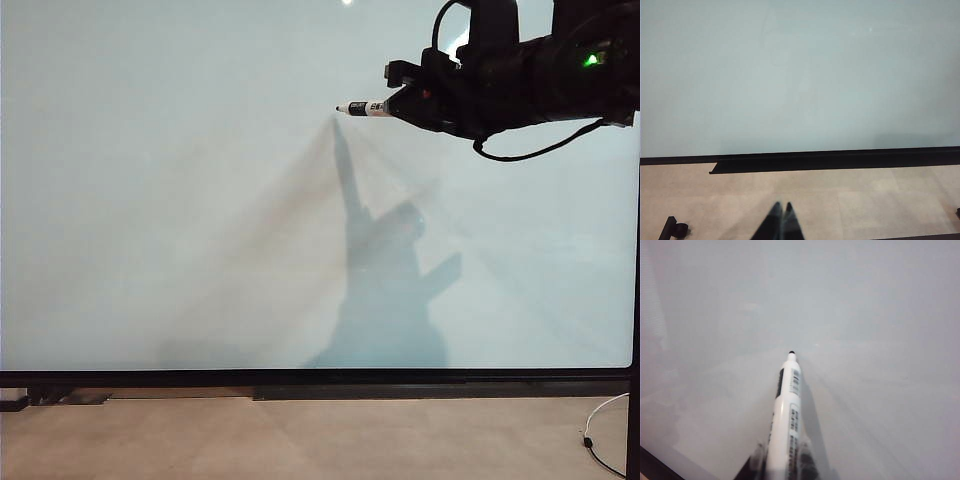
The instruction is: Pick up the pen on the shelf to the right of the whiteboard and draw a triangle.
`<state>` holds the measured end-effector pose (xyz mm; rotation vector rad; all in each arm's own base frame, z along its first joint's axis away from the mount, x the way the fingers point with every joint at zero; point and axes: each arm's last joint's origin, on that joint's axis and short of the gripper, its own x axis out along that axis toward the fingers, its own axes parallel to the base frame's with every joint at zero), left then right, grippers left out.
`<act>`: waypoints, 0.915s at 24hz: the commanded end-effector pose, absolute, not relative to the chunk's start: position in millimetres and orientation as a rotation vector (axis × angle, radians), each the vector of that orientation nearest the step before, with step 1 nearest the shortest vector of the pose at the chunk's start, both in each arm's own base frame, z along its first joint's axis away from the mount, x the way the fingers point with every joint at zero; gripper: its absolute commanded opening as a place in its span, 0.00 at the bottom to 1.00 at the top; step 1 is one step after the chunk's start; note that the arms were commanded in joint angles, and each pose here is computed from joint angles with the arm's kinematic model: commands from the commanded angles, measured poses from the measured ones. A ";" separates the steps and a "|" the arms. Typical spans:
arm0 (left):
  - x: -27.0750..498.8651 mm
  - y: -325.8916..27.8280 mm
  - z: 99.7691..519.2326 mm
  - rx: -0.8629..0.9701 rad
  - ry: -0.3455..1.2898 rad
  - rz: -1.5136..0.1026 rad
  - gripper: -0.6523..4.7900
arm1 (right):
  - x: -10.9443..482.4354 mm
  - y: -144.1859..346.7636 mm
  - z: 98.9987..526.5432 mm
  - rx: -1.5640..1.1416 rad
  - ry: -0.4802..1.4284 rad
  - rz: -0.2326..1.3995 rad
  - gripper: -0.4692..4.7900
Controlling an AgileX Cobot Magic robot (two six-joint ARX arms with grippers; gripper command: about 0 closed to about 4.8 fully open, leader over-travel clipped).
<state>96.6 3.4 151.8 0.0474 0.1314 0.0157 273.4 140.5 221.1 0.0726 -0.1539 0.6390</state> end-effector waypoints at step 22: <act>96.5 3.3 153.9 0.048 0.119 0.015 0.11 | 281.0 143.6 210.2 0.092 -0.120 0.614 0.08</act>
